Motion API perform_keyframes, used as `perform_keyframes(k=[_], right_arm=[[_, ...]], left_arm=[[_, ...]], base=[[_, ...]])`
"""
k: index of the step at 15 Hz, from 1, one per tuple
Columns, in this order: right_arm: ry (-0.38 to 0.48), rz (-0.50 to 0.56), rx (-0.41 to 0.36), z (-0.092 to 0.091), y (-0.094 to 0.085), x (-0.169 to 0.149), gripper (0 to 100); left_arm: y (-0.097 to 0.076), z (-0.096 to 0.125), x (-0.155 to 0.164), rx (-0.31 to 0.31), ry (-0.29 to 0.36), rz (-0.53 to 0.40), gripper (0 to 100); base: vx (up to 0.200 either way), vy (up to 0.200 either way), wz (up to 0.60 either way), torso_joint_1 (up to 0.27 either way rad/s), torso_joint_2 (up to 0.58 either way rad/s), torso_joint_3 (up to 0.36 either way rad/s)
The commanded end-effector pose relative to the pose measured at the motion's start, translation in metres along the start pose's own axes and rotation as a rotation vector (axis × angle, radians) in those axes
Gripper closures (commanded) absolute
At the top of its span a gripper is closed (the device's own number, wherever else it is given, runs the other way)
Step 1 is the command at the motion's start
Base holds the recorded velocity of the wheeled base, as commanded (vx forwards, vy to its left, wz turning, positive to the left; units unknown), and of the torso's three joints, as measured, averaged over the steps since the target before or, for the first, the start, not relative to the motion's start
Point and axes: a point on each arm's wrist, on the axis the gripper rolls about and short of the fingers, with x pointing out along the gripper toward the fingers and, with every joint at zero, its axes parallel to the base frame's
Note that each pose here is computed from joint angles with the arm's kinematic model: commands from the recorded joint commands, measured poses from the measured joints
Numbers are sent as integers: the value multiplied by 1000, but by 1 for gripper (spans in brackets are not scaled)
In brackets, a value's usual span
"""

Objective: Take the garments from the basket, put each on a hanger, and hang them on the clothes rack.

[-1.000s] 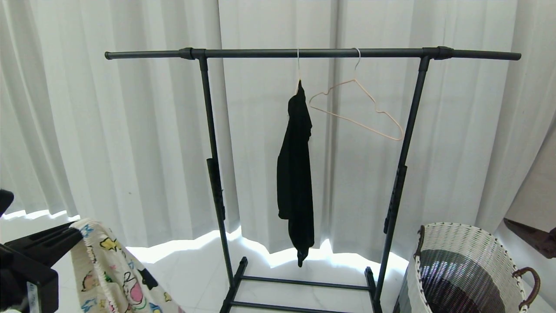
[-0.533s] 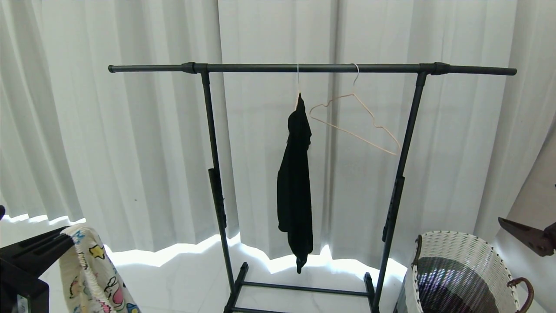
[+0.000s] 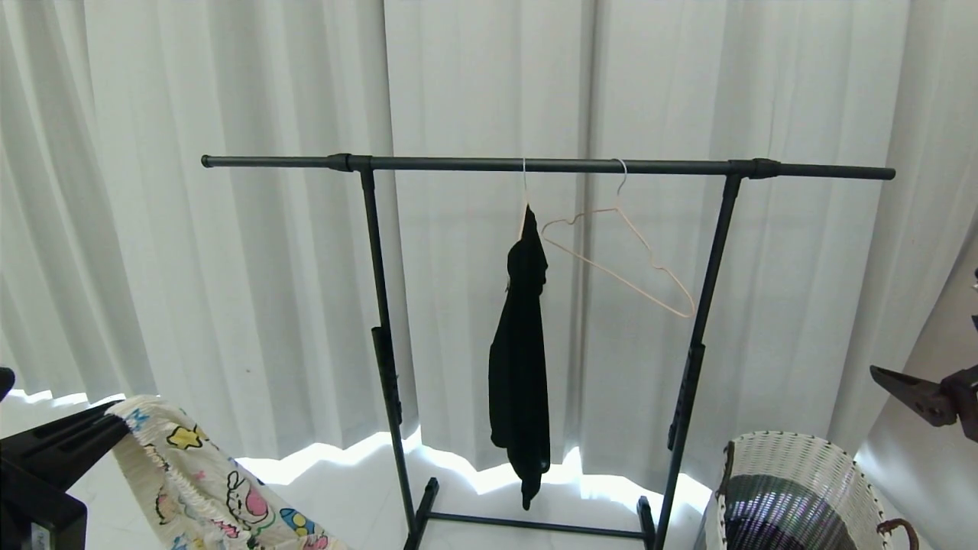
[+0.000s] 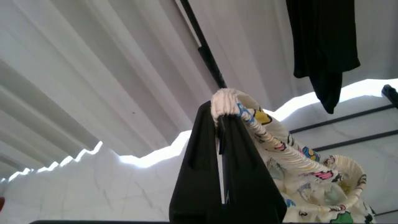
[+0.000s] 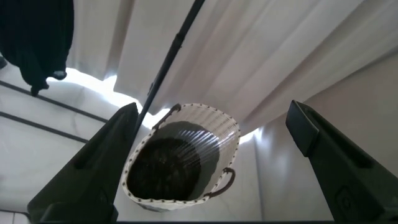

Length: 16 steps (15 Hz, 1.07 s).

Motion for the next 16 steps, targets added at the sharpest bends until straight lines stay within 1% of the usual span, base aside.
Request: perform_keyframes(k=[1, 6, 8, 11, 13, 14, 16], right_arm=[[11, 4, -4, 0, 1, 3, 0], [14, 7, 4, 0, 2, 6, 0], [-30, 9, 32, 4, 2, 10, 0], [-68, 3, 44, 9, 2, 15, 0], [-101, 30, 52, 13, 2, 17, 0], [-114, 43, 62, 18, -2, 20, 0], [-131, 62, 72, 26, -7, 27, 0]], left_arm=[[0, -1, 0, -3, 4, 5, 100], [1, 0, 0, -5, 0, 7, 100], [0, -1, 0, -3, 4, 5, 100], [0, -1, 1, -3, 6, 5, 100], [0, 0, 0, -4, 1, 5, 100], [1, 1, 0, -5, -1, 6, 100], [2, 3, 0, -6, -4, 7, 100]], base=[[0, 0, 0, 217, -496, -286], [0, 0, 0, 234, -517, -284], [0, 0, 0, 217, -474, -254], [0, 0, 0, 69, -136, -71], [0, 0, 0, 0, 0, 0], [0, 0, 0, 0, 0, 0], [200, 0, 0, 0, -7, 2]])
